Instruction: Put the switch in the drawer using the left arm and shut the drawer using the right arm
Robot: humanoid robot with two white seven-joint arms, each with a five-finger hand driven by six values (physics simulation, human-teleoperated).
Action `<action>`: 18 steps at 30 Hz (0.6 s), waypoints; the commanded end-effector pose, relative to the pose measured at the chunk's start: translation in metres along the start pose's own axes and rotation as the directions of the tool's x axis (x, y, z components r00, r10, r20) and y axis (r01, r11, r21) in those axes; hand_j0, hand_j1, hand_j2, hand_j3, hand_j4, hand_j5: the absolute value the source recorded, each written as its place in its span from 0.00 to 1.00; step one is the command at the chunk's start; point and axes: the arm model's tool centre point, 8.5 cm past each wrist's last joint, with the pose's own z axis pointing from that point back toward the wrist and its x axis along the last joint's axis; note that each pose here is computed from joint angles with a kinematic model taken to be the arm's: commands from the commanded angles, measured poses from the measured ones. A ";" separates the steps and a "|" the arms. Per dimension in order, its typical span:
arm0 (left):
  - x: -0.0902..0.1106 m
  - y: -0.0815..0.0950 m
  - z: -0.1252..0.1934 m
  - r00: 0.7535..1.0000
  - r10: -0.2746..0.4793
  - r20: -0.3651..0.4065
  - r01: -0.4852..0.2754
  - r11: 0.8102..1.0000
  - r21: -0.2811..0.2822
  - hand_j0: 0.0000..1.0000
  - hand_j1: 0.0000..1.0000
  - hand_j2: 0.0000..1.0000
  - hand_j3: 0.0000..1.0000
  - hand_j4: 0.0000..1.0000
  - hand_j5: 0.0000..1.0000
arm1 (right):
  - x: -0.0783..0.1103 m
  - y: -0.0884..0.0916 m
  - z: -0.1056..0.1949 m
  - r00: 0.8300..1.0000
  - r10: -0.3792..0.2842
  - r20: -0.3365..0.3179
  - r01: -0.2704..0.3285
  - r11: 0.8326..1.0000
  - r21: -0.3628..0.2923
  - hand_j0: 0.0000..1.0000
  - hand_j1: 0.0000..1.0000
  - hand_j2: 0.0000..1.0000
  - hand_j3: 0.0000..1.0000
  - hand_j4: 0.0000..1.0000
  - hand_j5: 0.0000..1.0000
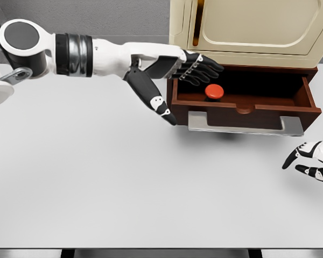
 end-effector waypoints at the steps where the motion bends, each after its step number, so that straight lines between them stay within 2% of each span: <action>1: -0.002 0.001 -0.012 1.000 -0.007 -0.027 0.008 0.999 0.040 1.00 1.00 1.00 1.00 1.00 1.00 | 0.000 0.000 0.000 1.000 -0.008 0.003 0.008 1.000 -0.003 0.51 0.51 0.51 0.51 0.51 0.51; 6: -0.011 0.003 -0.023 0.999 0.010 -0.038 -0.009 0.999 0.040 1.00 1.00 1.00 1.00 1.00 1.00 | 0.000 0.000 0.000 1.000 -0.008 0.003 0.008 1.000 -0.003 0.50 0.50 0.50 0.50 0.50 0.50; 14: -0.025 -0.003 -0.032 0.998 0.024 -0.052 -0.022 0.999 0.030 1.00 1.00 1.00 1.00 1.00 1.00 | 0.000 0.000 0.000 1.000 -0.008 0.003 0.008 1.000 -0.003 0.50 0.50 0.50 0.50 0.50 0.50; 18: -0.029 0.005 -0.042 0.997 0.047 -0.056 -0.044 0.998 0.039 1.00 1.00 1.00 1.00 1.00 1.00 | 0.000 0.000 0.000 1.000 -0.007 0.002 0.007 1.000 -0.002 0.50 0.50 0.50 0.50 0.50 0.50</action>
